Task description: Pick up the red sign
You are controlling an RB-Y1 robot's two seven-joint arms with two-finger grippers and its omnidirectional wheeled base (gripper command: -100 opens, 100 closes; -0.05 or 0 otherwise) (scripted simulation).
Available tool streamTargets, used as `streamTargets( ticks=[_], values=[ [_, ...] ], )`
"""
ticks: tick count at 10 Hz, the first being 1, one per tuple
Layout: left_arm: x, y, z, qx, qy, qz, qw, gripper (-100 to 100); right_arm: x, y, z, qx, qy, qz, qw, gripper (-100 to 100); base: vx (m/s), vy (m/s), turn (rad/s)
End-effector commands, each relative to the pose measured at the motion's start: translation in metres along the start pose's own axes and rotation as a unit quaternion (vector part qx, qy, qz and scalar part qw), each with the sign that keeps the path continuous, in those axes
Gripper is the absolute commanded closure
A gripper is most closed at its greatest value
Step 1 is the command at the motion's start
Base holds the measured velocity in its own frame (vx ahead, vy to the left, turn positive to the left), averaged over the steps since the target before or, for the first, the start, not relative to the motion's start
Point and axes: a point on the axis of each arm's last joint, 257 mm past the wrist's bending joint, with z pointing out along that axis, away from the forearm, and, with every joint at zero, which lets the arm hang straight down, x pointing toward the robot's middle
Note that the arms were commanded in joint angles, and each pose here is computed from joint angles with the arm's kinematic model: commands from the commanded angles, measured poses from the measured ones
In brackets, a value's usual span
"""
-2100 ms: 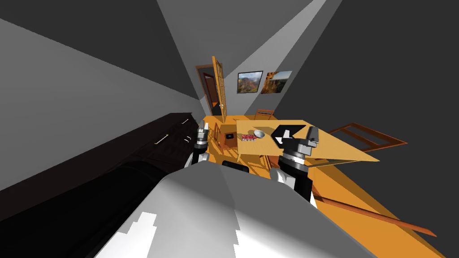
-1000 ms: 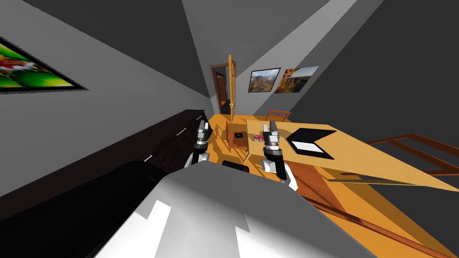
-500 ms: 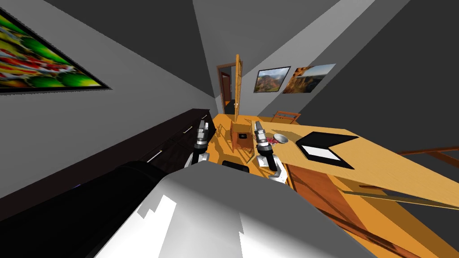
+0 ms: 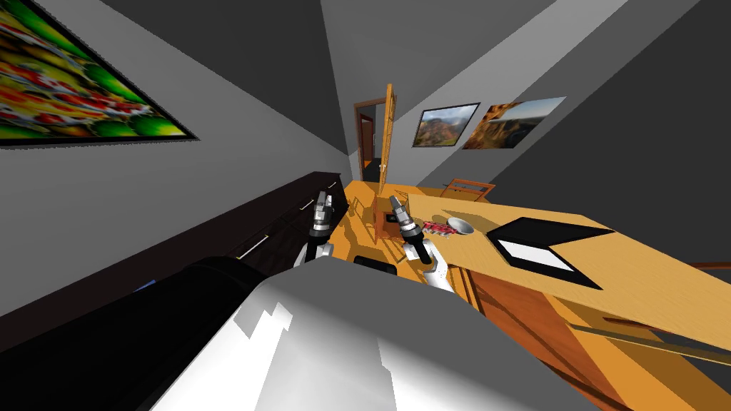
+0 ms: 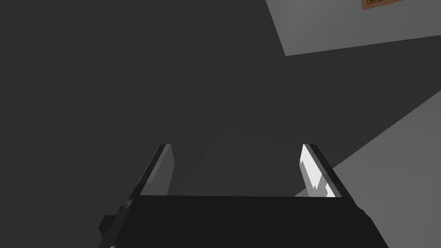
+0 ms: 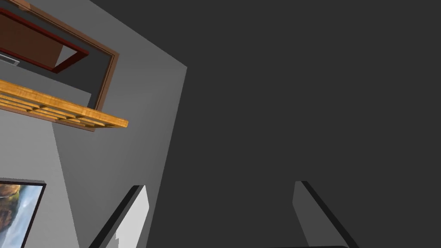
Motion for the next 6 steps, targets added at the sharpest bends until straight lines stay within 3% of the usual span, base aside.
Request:
streamTargets(
  ticks=[1, 2, 4, 5, 6],
  values=[
    [0.000, 0.000, 0.000, 0.000, 0.000, 0.000, 1.0000, 0, 0.017, -0.005, 0.005, -0.005, 0.021, -0.012, 0.9997, -100, 0.008, 0.065, 0.075],
    [0.000, 0.000, 0.000, 0.000, 0.000, 0.000, 1.0000, 0, 0.040, 0.003, 0.010, -0.028, 0.055, -0.035, 0.9975, -100, 0.021, 0.090, 0.156],
    [0.000, 0.000, 0.000, 0.000, 0.000, 0.000, 1.0000, 0, 0.045, -0.008, 0.008, -0.018, 0.062, -0.035, 0.9973, -100, 0.022, 0.053, 0.019],
    [0.000, 0.000, 0.000, 0.000, 0.000, 0.000, 1.0000, 0, 0.070, -0.004, 0.010, -0.041, 0.100, -0.061, 0.9923, -100, 0.029, 0.047, 0.144],
    [0.000, 0.000, 0.000, 0.000, 0.000, 0.000, 1.0000, 0, 0.072, -0.009, 0.008, -0.035, 0.103, -0.060, 0.9922, -100, 0.026, 0.044, 0.075]
  ],
)
